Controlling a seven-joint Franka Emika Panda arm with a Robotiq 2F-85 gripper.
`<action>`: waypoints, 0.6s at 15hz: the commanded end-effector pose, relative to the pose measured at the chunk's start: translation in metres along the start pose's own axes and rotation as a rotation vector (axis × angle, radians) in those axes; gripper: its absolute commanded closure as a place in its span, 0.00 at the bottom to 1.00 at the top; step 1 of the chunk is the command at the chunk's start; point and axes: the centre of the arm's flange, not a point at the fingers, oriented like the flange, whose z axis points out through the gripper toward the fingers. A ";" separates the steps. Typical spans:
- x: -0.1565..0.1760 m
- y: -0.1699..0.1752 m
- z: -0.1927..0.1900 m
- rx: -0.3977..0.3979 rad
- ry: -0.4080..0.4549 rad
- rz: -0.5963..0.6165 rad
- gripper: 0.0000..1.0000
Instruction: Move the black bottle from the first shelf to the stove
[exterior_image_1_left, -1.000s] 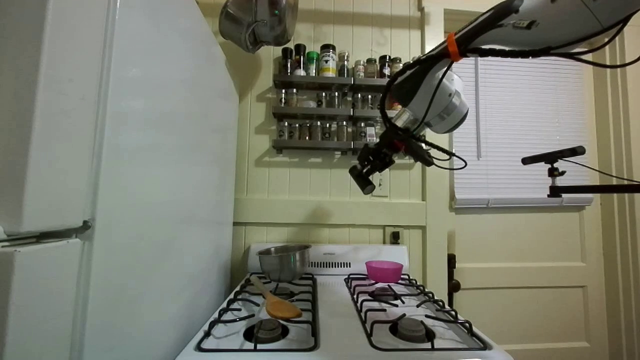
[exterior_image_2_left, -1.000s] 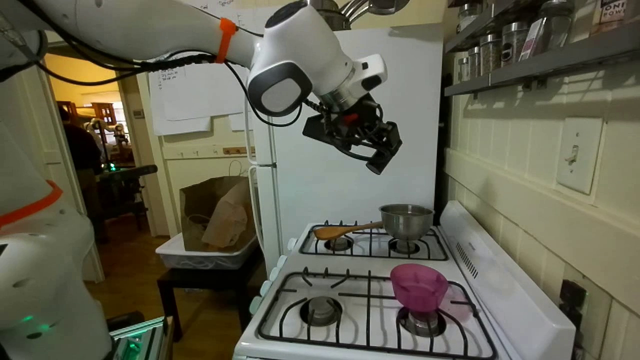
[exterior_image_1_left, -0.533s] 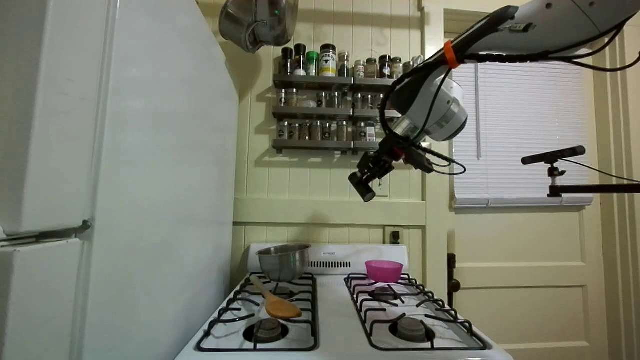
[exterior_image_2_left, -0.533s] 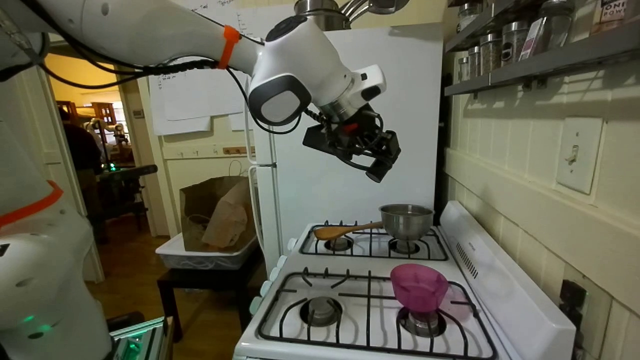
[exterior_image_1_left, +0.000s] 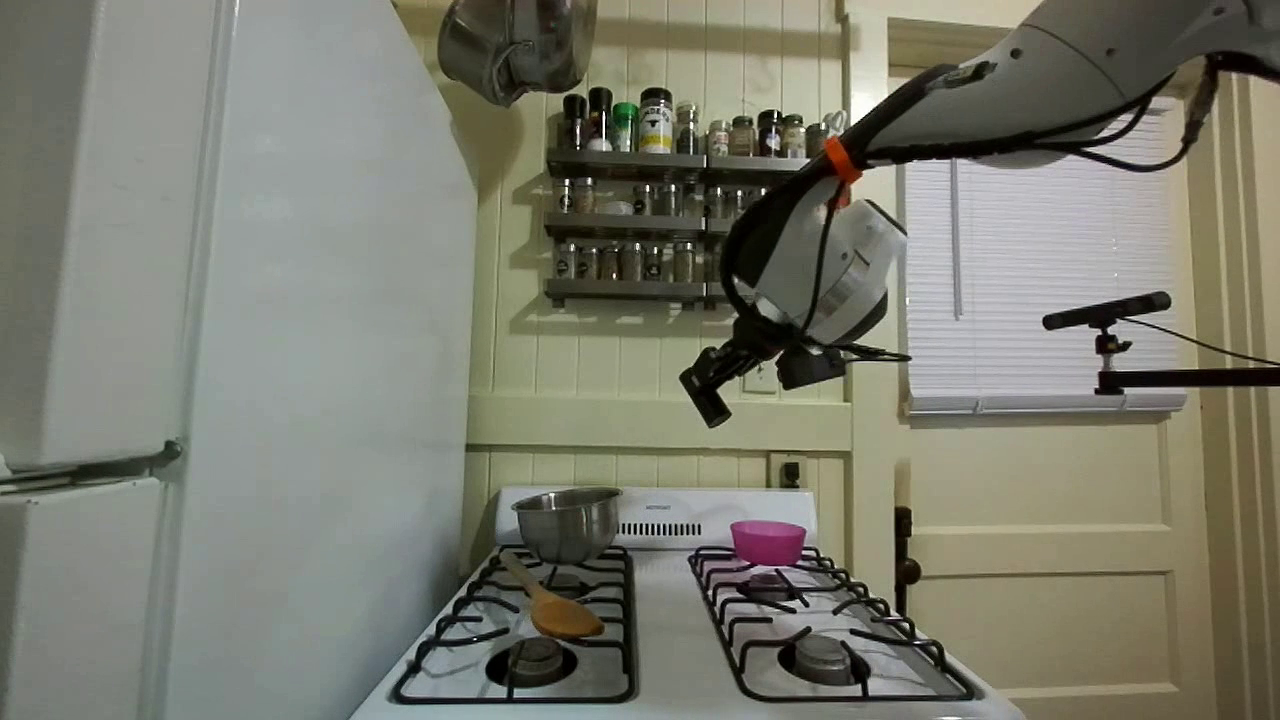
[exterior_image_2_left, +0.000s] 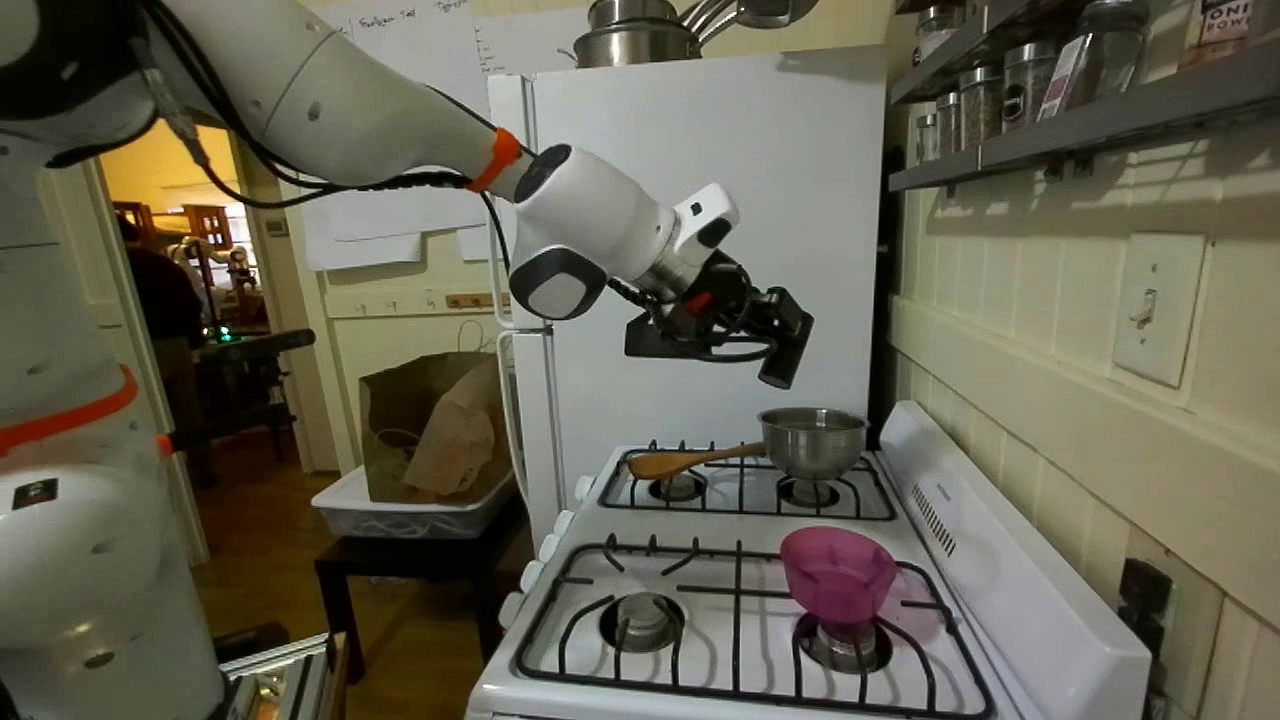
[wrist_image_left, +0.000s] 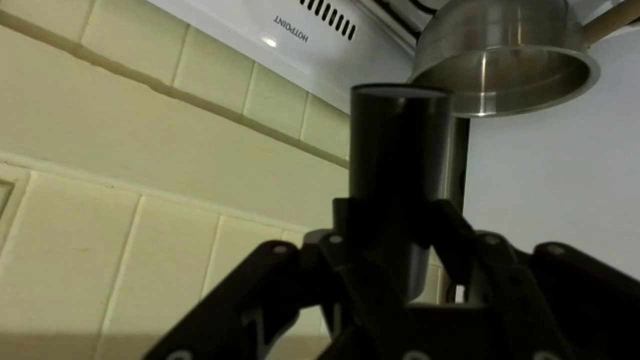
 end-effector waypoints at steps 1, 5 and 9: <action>-0.042 -0.024 0.043 -0.036 0.137 -0.052 0.81; -0.038 -0.053 0.032 -0.058 0.205 0.043 0.81; -0.069 -0.049 0.030 -0.116 0.208 0.148 0.81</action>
